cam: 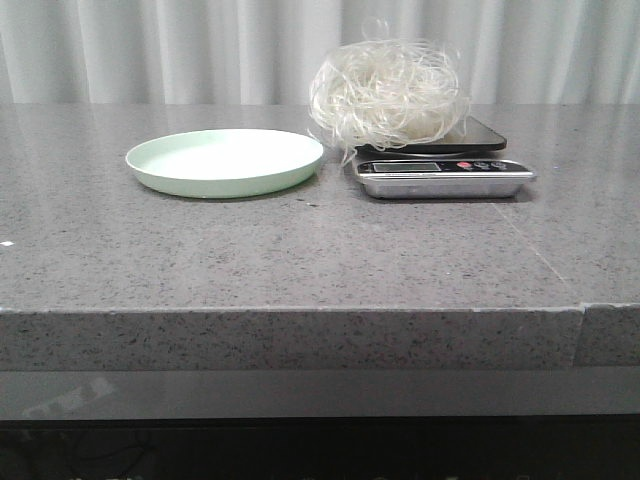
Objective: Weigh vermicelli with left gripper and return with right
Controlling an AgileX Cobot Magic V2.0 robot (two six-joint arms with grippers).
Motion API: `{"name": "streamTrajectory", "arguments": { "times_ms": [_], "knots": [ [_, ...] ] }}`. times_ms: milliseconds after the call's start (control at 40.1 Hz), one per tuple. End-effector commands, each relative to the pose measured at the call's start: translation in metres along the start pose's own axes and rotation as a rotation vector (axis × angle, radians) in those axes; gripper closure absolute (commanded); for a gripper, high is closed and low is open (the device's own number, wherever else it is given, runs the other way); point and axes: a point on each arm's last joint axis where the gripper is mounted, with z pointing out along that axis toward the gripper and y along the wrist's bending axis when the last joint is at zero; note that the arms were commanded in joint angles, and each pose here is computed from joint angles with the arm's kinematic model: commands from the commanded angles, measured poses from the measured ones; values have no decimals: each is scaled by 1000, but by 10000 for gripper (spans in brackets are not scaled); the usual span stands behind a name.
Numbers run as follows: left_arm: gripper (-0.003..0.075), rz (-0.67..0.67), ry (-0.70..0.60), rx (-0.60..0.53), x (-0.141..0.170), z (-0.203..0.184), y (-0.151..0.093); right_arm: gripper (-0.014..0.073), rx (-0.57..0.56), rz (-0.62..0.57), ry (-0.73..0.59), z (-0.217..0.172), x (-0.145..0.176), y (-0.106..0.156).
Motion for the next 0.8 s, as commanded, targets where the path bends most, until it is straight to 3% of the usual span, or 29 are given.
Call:
{"name": "streamTrajectory", "arguments": {
  "times_ms": [0, 448, 772],
  "knots": [
    [292, -16, -84, 6, -12, -3, 0, 76, -38, -56, -75, 5, -32, 10],
    [292, -16, -84, 6, -12, -3, 0, 76, -112, -112, -29, 87, -111, 39],
    [292, -16, -84, 6, -12, -3, 0, 76, -142, -95, 63, 150, -140, 46]
  ]
}}
